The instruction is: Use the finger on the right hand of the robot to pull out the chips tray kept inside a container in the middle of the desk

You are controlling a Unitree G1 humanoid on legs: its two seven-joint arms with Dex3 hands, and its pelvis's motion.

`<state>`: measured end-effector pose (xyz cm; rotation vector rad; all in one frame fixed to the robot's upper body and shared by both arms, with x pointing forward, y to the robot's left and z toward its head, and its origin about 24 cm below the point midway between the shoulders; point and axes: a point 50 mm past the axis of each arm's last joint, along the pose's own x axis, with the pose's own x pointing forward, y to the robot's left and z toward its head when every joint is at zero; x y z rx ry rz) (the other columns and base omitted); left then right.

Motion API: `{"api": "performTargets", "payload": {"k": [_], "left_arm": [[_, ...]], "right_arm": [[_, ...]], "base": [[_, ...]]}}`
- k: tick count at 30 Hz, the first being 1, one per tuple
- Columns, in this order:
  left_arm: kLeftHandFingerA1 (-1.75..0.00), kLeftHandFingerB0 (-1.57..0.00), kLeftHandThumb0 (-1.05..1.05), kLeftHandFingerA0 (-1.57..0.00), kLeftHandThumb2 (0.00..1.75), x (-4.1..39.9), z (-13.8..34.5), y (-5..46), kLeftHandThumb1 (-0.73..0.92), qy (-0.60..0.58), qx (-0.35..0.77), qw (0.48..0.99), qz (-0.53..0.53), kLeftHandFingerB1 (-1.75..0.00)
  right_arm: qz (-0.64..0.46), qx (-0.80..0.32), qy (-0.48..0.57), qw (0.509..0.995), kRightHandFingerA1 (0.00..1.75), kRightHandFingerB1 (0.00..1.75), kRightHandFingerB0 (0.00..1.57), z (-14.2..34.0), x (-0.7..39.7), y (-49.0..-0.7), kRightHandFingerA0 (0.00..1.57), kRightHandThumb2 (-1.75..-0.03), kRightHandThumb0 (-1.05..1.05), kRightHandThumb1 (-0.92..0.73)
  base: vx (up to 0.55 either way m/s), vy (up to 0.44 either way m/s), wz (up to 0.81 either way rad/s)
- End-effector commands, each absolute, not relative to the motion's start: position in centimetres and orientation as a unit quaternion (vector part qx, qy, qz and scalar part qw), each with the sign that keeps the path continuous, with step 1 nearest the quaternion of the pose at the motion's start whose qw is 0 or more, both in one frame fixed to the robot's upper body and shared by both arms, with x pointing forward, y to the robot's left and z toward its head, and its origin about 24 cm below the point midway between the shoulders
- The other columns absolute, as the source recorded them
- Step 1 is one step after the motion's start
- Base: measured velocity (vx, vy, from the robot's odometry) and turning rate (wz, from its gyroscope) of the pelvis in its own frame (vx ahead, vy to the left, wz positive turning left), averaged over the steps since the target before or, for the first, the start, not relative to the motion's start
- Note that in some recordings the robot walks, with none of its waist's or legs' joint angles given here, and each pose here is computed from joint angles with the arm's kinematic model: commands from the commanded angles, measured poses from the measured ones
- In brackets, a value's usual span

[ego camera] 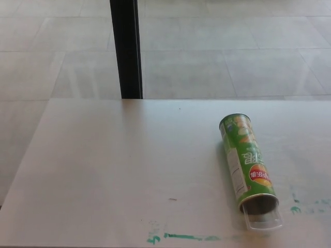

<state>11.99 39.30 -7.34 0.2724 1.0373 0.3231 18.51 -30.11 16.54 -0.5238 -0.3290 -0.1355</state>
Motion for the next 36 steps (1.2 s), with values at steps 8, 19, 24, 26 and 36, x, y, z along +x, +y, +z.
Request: {"api": "performTargets", "payload": {"k": [8, 19, 24, 26, 36], "left_arm": [[-0.66, -0.59, -0.49, -0.61, 0.62, 12.0, -6.7, 40.0, 0.72, 0.486, 0.136, 0.849, 0.156, -0.59], [-0.64, -0.61, -0.49, -0.61, 0.61, 12.0, -6.7, 40.0, 0.72, 0.490, 0.152, 0.845, 0.149, -0.58], [-0.64, -0.59, -0.50, -0.60, 0.61, 12.0, -6.6, 40.1, 0.72, 0.489, 0.145, 0.847, 0.152, -0.58], [-0.64, -0.59, -0.50, -0.60, 0.61, 11.9, -6.6, 40.1, 0.72, 0.491, 0.147, 0.846, 0.151, -0.58], [-0.65, -0.57, -0.49, -0.58, 0.62, 11.8, -6.6, 40.2, 0.74, 0.492, 0.151, 0.845, 0.144, -0.57]], "right_arm": [[0.096, -0.382, -0.101, 0.914, 1.33, 0.42, 0.35, 14.4, 19.3, -25.6, 0.84, -0.57, -0.05, -0.59], [0.165, -0.428, -0.066, 0.886, 1.33, 0.44, 0.37, 11.7, 21.3, -24.4, 0.83, -0.58, -0.03, -0.58], [0.190, -0.465, -0.048, 0.864, 1.25, 0.42, 0.37, 11.0, 21.8, -24.0, 0.81, -0.56, -0.05, -0.59], [0.190, -0.464, -0.045, 0.864, 1.25, 0.42, 0.37, 10.8, 21.6, -24.0, 0.81, -0.56, -0.05, -0.59], [0.218, -0.516, -0.029, 0.828, 1.30, 0.43, 0.39, 9.6, 23.1, -23.1, 0.83, -0.58, -0.08, -0.57]], "base": [[0.00, 0.000, 0.00], [0.00, 0.000, 0.00], [0.00, 0.000, 0.00], [0.00, 0.000, 0.00], [0.00, 0.000, 0.00]]}}
